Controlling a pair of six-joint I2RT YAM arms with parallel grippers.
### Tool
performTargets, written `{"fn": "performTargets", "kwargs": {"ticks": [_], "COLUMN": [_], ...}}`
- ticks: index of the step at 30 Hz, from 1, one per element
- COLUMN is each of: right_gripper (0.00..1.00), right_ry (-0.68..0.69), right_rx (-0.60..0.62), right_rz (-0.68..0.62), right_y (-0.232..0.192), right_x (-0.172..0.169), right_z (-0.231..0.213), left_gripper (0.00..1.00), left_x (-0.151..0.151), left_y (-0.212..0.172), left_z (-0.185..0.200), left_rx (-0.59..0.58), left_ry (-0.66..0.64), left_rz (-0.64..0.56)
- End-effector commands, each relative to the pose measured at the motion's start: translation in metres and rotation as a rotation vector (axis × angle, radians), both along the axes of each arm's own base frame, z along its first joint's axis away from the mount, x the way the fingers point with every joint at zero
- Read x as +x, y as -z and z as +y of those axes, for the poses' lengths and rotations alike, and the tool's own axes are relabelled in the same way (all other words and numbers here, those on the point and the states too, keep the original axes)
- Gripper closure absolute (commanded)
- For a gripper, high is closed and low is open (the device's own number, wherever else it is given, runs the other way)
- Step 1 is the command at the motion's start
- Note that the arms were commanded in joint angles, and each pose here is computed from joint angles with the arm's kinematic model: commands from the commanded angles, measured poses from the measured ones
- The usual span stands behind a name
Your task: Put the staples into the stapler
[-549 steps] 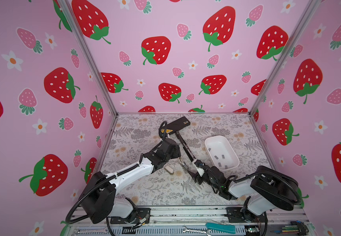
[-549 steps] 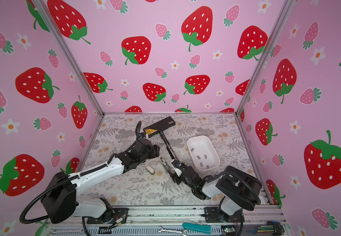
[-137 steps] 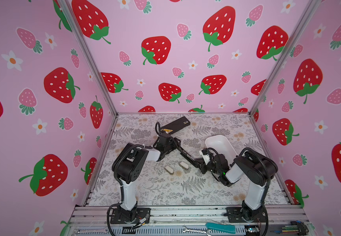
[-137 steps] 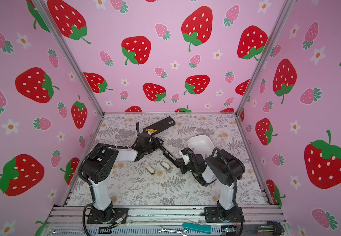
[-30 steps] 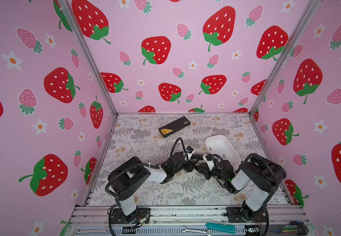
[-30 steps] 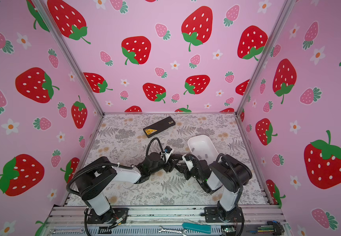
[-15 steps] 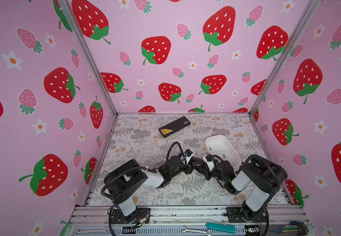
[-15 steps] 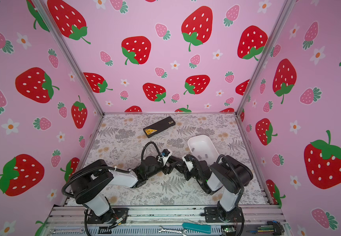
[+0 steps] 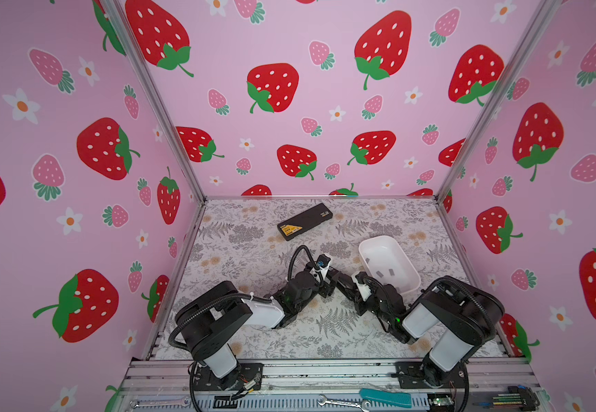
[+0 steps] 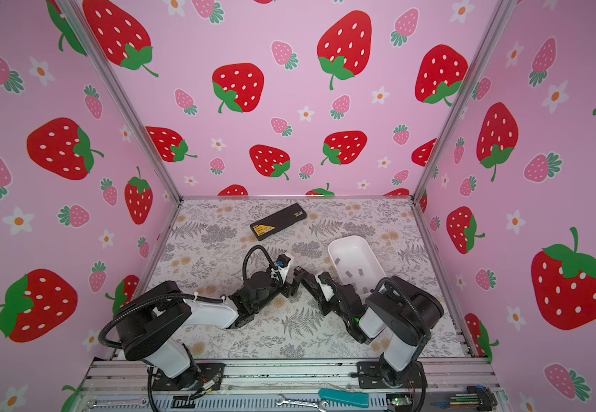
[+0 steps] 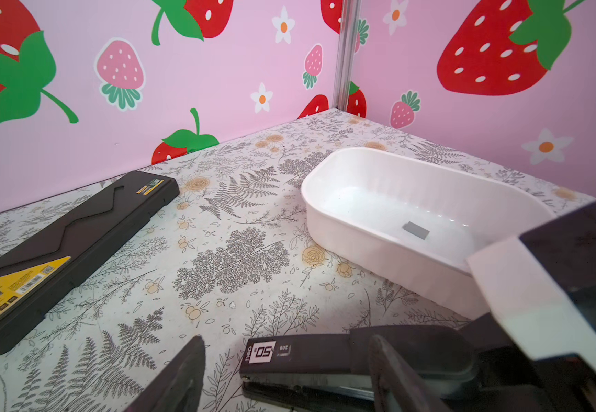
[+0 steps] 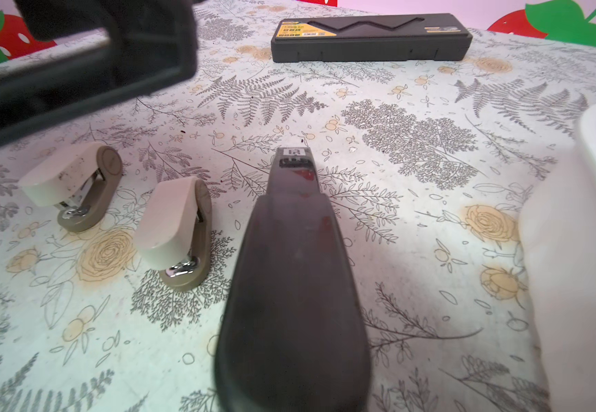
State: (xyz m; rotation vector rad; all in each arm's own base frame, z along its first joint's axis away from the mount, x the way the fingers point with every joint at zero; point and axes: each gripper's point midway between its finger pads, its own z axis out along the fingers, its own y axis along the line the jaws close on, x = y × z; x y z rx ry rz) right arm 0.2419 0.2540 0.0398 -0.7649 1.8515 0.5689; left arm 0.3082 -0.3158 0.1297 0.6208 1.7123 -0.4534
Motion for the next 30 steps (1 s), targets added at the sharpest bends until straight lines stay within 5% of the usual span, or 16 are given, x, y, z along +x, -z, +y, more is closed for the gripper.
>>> {"fn": "performTargets", "kwargs": {"ticks": [1,9,13,19,24,30], "right_gripper": [0.91,0.61,0.54,0.53,0.66,0.75], "right_ry": [0.052,0.048,0.030,-0.016,-0.067,-0.026], "right_rx": [-0.017,-0.009,0.015,0.077,0.188,0.170], "right_rz": [-0.047,-0.071,-0.075,-0.148,-0.226,-0.221], "right_y": [-0.007,-0.015,-0.023,-0.055,-0.082,-0.082], "right_x": [0.007,0.001,-0.005,-0.024,-0.049,-0.036], "right_z": [-0.003,-0.005,-0.006,-0.016,-0.028,-0.025], "left_gripper": [0.27,0.27,0.26,0.26,0.26,0.26], "left_x": [0.007,0.016,0.023,0.031,0.038,0.035], "left_y": [-0.006,-0.001,0.000,0.004,0.012,0.021], "left_z": [0.000,0.001,0.003,0.002,-0.004,-0.010], "left_rx": [-0.005,0.019,0.031,0.045,0.064,0.086], "left_ry": [-0.036,-0.084,-0.126,-0.155,-0.169,-0.133], "left_rz": [-0.013,0.001,0.005,0.010,0.026,0.031]}}
